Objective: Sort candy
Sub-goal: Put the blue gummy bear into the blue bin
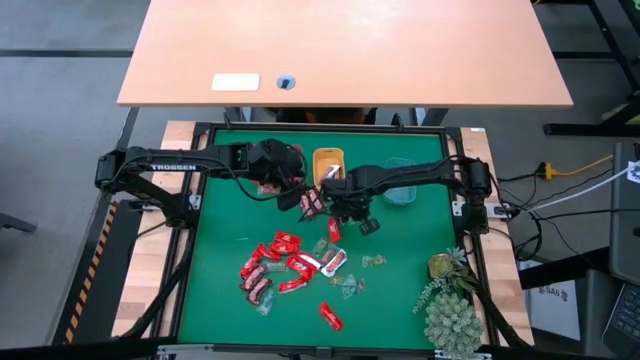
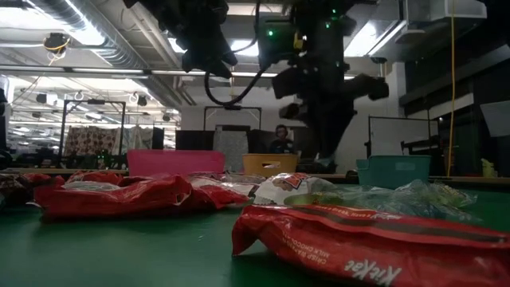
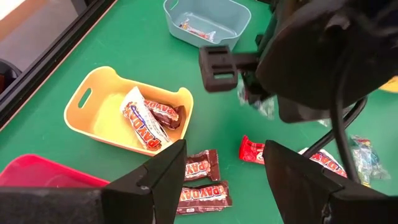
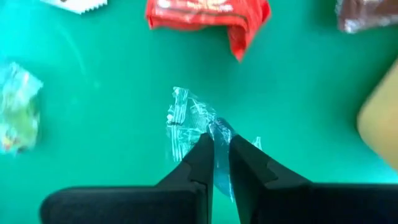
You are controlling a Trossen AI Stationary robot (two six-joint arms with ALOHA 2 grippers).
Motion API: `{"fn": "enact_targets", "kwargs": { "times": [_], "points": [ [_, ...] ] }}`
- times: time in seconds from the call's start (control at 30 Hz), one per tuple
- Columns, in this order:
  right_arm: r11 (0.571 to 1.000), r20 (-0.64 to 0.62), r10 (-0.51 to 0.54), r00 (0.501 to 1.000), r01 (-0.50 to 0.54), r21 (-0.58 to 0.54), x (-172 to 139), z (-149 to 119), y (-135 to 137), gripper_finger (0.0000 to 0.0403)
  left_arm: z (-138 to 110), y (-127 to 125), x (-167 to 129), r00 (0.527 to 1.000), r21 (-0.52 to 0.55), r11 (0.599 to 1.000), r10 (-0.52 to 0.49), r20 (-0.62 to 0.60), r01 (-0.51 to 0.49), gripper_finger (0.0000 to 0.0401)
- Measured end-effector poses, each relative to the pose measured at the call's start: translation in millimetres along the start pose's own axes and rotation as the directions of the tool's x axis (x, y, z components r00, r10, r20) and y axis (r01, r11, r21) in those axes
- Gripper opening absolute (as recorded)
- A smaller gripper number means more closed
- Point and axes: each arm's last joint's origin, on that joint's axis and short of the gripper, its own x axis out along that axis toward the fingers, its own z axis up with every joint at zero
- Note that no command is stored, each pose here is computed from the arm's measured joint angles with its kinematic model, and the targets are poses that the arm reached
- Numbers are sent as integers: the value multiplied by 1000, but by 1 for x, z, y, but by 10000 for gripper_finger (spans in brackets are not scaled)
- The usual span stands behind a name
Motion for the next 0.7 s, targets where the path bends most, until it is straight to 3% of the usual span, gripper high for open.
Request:
{"fn": "enact_targets", "kwargs": {
  "times": [0.27, 0.7],
  "points": [
    [1000, -174, -17, 985, 18, 1, -22, -9, 3, 39, 0, 0, 0, 1000, 0, 1000, 0, 0, 0, 208],
    [991, -396, 129, 909, -107, 76, -30, -36, 10, 40, -1, -6, 0, 1000, 10, 1000, -15, -3, 15, 208]
  ]
}}
